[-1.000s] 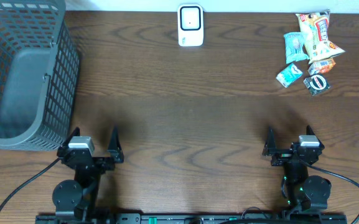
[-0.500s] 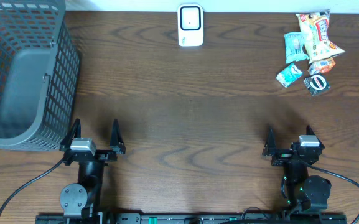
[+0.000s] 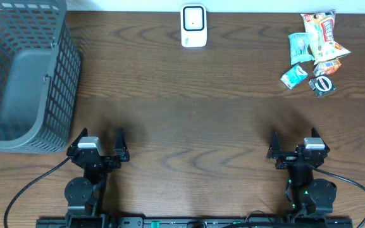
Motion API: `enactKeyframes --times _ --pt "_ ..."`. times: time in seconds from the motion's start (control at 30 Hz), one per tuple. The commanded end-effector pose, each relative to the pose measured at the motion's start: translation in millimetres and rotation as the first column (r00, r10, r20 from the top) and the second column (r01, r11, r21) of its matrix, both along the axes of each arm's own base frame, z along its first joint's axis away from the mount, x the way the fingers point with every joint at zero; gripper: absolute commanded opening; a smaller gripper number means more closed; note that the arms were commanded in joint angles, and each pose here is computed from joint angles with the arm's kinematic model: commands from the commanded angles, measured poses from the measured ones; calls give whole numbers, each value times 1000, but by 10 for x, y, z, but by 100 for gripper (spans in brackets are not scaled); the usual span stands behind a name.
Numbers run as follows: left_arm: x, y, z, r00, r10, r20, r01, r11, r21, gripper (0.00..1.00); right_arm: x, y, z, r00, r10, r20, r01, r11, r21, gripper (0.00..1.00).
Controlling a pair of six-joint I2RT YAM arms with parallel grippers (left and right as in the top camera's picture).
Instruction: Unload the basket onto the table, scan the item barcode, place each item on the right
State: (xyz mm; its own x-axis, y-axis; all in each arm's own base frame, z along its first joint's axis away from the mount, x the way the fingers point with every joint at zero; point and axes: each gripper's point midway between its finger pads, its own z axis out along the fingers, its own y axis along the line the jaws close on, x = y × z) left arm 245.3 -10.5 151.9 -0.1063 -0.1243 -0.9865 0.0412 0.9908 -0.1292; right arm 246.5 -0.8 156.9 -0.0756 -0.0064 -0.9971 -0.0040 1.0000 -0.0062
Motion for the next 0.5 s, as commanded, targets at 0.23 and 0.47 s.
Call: enactKeyframes --times 0.23,0.47 --pt "-18 -54 -132 998 -38 -42 41 996 79 98 -3 -22 -3 1000 -12 1 12 1000 10 99" --pt "-19 -52 -137 998 -38 -44 41 996 81 98 -3 -22 -3 1000 -12 1 12 1000 10 99"
